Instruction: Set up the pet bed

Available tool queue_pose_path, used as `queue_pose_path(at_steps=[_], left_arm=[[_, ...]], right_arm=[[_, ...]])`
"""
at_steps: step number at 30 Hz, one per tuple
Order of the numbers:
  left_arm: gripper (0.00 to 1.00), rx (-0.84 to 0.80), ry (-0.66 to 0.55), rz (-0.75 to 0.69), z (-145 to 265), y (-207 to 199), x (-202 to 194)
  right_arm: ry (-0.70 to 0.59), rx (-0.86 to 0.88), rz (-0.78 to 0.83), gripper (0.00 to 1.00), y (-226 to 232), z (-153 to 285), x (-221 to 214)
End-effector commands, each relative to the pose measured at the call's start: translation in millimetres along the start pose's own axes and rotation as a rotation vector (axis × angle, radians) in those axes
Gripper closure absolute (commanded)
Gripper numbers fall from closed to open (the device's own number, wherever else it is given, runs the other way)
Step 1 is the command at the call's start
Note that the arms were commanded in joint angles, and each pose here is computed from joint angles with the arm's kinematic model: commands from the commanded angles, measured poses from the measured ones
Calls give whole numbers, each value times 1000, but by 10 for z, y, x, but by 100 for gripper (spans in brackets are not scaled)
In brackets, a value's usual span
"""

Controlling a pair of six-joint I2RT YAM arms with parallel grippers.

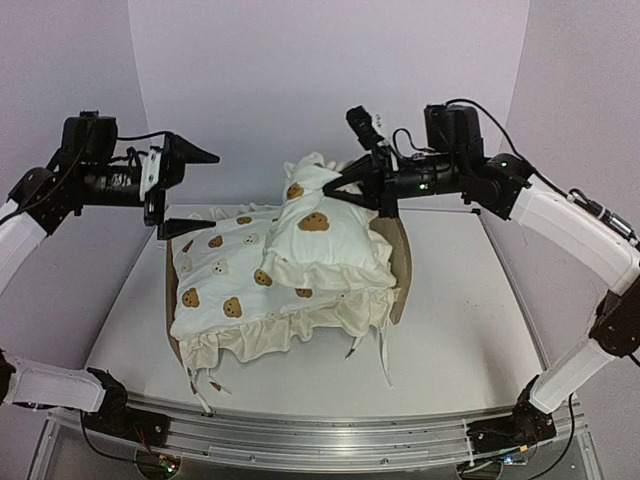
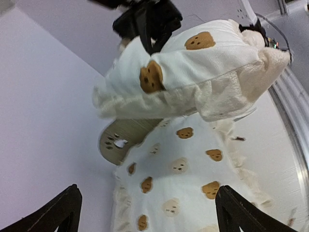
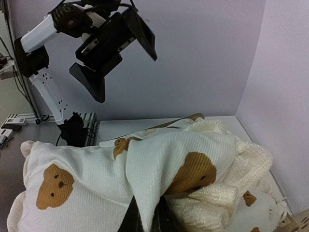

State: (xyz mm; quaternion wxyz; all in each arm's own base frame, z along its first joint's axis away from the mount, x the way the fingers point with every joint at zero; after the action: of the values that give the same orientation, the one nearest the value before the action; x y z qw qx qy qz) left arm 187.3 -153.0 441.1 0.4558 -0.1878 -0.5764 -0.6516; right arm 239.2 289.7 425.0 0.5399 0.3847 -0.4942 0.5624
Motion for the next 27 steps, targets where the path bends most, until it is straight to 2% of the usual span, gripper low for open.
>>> queue_pose_path(at_steps=[1,4,9,14,16,18,22,23,24,25,26,27], left_arm=[[0,114,-132,-705,58,-287,5],[0,126,-161,-822,-36,-393,-45],[1,92,-129,-939,-268,-583,-184],[9,48,-93,-967,-372,-683,-308],[16,50,-75,-982,-409,-675,-346],[33,57,-93,-979,-428,-652,-317],[76,57,-134,-939,-479,-623,-245],[87,62,-143,-927,-494,-613,-234],[95,81,-153,-911,-510,-584,-213],[99,104,-162,-887,-529,-541,-186],[100,128,-164,-848,-552,-480,-153],[100,146,-146,-803,-609,-404,-153]], right_arm=[[7,133,42,100,155,-366,-3],[6,194,43,100,233,-593,-8],[-12,264,27,100,275,-862,14],[-41,280,19,100,239,-967,37],[-59,296,8,100,230,-998,55],[-63,300,-7,100,204,-1039,61],[-60,288,-27,100,177,-1074,60],[-50,255,-41,96,157,-1077,60],[-37,202,-52,87,128,-1067,66],[-22,133,-61,72,91,-1040,74],[-4,42,-67,50,44,-985,80],[22,-92,-79,36,-55,-910,75]])
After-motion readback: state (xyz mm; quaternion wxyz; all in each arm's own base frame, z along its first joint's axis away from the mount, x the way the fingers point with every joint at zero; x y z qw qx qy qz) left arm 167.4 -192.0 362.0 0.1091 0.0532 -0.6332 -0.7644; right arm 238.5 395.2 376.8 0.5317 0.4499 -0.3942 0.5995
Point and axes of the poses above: each gripper's point midway between its finger pads, its own z axis back along the fingers, its own y axis along the line the jaws close on, x = y × z, the point moved 10 cm from there along z, back along the fingers, and after that the axes turned 6 degrees about z, right-handed, at the moved point
